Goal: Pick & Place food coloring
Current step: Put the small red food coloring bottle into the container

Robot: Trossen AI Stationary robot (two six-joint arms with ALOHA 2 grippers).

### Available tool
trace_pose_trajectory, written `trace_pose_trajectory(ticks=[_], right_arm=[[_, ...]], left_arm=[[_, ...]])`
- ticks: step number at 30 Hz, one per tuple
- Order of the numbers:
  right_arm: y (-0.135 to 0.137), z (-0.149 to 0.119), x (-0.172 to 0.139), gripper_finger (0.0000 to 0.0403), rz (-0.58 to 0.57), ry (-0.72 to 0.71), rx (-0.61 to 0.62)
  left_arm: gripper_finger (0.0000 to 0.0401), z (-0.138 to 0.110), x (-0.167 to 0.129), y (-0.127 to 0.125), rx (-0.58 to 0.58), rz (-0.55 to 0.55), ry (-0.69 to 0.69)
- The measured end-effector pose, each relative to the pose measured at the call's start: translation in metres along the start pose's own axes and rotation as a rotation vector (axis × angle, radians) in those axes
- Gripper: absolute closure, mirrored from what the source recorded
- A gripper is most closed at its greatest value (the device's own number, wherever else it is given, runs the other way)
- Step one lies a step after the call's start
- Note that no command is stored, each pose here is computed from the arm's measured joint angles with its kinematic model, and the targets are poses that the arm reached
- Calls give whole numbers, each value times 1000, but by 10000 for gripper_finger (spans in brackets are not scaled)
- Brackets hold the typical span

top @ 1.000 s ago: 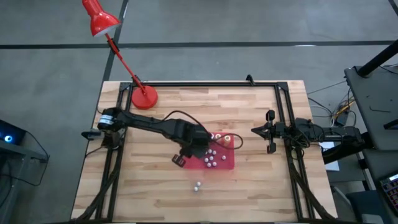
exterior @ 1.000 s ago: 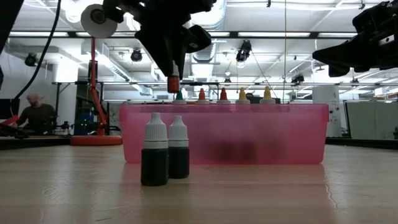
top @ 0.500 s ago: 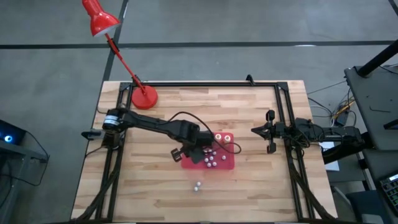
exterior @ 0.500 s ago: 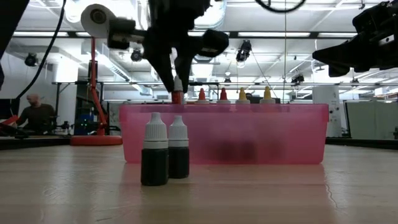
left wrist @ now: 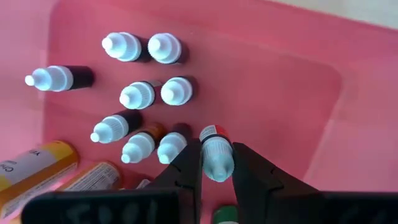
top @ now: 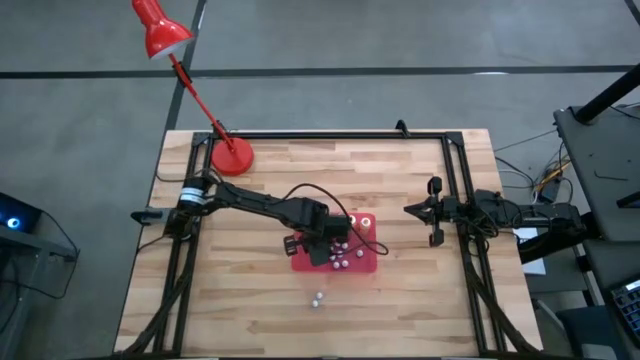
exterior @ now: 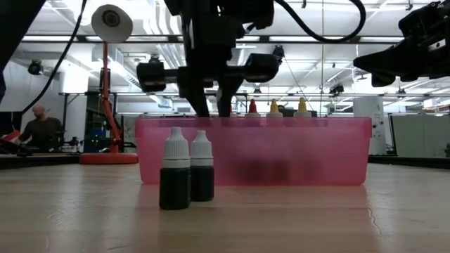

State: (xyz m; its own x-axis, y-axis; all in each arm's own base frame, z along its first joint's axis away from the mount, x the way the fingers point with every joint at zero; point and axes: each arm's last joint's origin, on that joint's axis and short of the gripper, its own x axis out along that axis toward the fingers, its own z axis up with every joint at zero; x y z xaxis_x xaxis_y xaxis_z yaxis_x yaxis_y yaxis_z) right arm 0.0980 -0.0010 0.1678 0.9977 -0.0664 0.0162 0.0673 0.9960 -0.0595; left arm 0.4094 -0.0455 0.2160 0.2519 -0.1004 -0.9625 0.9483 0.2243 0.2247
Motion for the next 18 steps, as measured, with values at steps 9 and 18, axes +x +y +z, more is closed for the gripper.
trace_pose_trajectory(ticks=[9,18], right_arm=[[0,0,0,394,0,0,0],[0,0,0,394,0,0,0]], left_arm=[[357,-8,18,4,-50,-33,-2],[357,-10,23,4,-66,-62,-25]])
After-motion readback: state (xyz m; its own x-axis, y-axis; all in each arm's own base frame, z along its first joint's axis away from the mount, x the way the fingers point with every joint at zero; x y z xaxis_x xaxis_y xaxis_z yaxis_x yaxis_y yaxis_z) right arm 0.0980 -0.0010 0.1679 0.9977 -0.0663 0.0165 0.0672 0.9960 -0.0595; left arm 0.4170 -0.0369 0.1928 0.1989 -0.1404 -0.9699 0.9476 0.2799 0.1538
